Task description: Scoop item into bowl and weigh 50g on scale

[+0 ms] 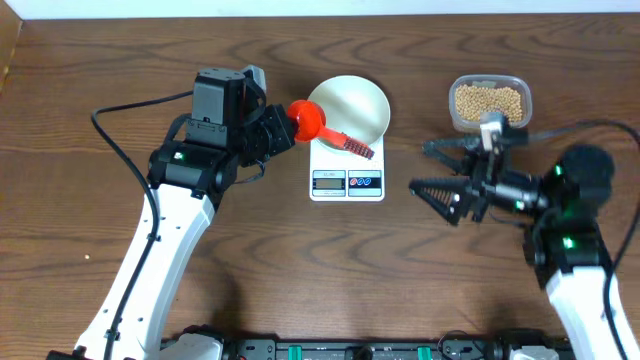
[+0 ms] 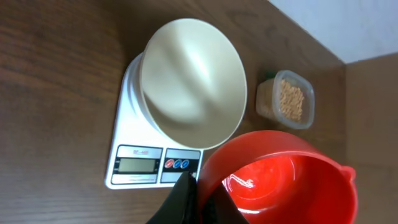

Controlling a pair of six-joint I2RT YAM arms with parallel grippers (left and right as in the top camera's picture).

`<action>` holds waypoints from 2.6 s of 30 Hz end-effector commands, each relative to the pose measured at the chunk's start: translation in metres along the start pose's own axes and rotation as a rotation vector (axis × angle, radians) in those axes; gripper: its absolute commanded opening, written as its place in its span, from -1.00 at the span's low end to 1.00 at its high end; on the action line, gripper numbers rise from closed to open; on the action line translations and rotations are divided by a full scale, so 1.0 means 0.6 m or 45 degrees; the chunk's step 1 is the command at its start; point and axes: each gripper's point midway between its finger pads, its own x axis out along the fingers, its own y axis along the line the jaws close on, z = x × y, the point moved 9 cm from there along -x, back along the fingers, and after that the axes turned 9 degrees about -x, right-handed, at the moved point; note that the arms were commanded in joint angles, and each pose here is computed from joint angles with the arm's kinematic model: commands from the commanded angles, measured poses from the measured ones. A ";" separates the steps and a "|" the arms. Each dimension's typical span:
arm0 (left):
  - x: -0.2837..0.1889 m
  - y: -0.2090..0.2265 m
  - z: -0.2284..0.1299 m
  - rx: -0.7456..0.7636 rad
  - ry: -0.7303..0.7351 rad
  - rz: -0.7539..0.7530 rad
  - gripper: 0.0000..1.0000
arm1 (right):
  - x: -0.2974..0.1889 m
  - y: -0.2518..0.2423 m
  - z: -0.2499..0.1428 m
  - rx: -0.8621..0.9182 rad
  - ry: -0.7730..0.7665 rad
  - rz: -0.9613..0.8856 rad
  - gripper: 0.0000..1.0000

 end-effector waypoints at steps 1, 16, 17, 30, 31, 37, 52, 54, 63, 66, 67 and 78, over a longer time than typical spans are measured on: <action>0.000 -0.004 0.001 -0.130 0.000 -0.015 -0.86 | 0.024 -0.003 0.013 0.046 0.063 0.181 0.99; 0.014 -0.030 -0.034 -0.154 0.079 -0.036 -0.86 | 0.099 -0.017 0.013 0.196 -0.026 -0.072 0.08; 0.015 -0.032 -0.036 -0.149 0.085 -0.037 -0.86 | 0.103 -0.016 0.011 0.196 -0.026 -0.078 0.04; 0.024 -0.042 -0.067 -0.040 0.165 -0.020 -0.86 | 0.141 -0.012 -0.014 0.167 0.040 -0.059 -0.34; 0.024 -0.041 -0.068 -0.026 0.167 -0.016 -0.86 | 0.141 -0.012 -0.015 0.164 0.041 -0.059 -0.34; 0.024 -0.038 -0.068 0.121 0.163 -0.012 -0.86 | 0.141 -0.013 -0.015 0.152 0.042 -0.058 -0.33; 0.048 -0.028 -0.067 0.201 0.195 0.024 -0.86 | 0.141 -0.017 -0.034 0.186 0.117 -0.082 -0.43; 0.054 -0.026 -0.067 0.178 0.202 0.033 -0.86 | 0.141 -0.017 -0.034 0.190 0.116 -0.083 -0.47; 0.062 -0.025 -0.051 0.103 0.160 0.015 -0.86 | 0.140 -0.024 -0.035 0.360 0.094 -0.156 -0.47; 0.062 -0.025 -0.049 0.089 0.154 0.014 -0.86 | 0.138 -0.031 -0.042 0.441 0.101 -0.221 -0.48; 0.062 -0.025 -0.048 0.089 0.153 0.012 -0.85 | 0.137 -0.035 -0.045 0.475 0.105 -0.253 -0.49; 0.062 -0.027 -0.047 0.092 0.147 0.005 -0.86 | 0.136 -0.040 -0.050 0.515 0.108 -0.300 -0.63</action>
